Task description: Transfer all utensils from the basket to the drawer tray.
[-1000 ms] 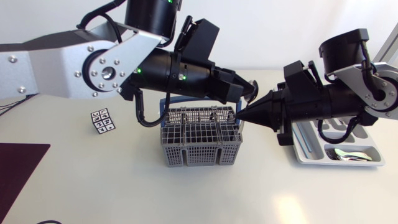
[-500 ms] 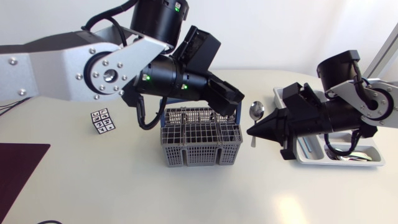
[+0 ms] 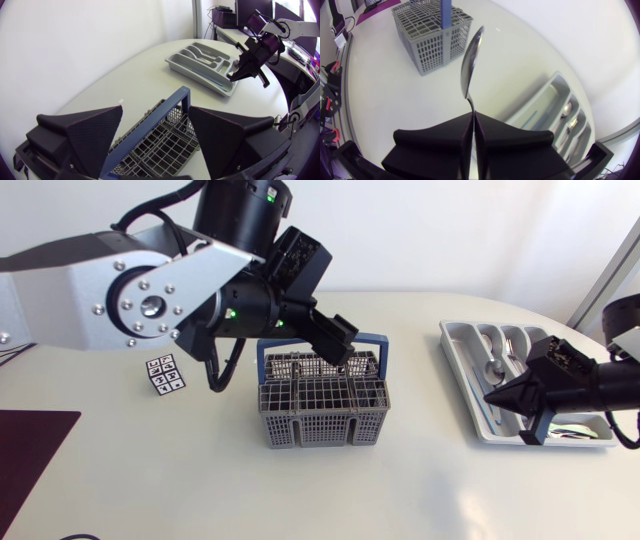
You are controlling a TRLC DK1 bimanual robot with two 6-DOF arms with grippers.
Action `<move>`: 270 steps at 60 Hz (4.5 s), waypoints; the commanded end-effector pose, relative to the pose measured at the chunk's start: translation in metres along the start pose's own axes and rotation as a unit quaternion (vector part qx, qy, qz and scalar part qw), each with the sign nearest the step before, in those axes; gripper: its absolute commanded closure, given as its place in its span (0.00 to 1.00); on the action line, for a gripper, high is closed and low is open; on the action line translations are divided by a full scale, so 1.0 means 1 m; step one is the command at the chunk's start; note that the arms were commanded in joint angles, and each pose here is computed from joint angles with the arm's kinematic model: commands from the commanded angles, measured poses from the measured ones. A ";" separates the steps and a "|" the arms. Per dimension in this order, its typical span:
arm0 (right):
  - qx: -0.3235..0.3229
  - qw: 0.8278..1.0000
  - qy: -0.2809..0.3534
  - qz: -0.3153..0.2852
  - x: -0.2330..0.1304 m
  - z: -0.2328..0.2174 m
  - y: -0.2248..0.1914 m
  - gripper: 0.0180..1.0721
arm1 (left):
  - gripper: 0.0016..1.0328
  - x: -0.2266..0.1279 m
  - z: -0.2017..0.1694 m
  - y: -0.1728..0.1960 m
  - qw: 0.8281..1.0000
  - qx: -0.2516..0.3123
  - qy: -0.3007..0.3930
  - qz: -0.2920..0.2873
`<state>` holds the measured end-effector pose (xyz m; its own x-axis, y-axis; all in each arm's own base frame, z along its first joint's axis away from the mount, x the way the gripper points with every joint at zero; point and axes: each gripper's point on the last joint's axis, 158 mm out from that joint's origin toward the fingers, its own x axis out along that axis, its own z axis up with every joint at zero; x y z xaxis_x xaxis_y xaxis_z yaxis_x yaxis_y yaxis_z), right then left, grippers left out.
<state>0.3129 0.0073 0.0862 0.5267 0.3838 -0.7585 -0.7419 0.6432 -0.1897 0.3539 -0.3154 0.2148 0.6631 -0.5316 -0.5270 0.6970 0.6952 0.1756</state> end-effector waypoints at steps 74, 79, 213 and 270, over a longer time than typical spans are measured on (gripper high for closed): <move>-0.063 0.946 0.205 -0.243 -0.022 -0.217 -0.132 0.14 | 0.05 -0.035 -0.054 0.042 0.997 -0.005 0.046 0.064; -0.064 0.942 0.203 -0.257 -0.033 -0.210 -0.135 0.07 | 0.05 -0.041 -0.057 0.047 0.996 -0.009 0.048 0.069; -0.015 0.999 0.020 -0.047 0.121 0.102 0.073 0.07 | 0.13 0.033 -0.202 0.103 0.979 -0.072 0.188 0.034; 0.002 0.996 0.019 -0.091 0.083 0.067 0.052 0.05 | 0.05 -0.035 -0.183 0.115 0.986 -0.072 0.129 0.077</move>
<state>0.3517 0.1284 0.0572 0.6294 0.2504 -0.7356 -0.6487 0.6905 -0.3200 0.3721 -0.1327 0.0986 0.6490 -0.2787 -0.7079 0.5297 0.8335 0.1575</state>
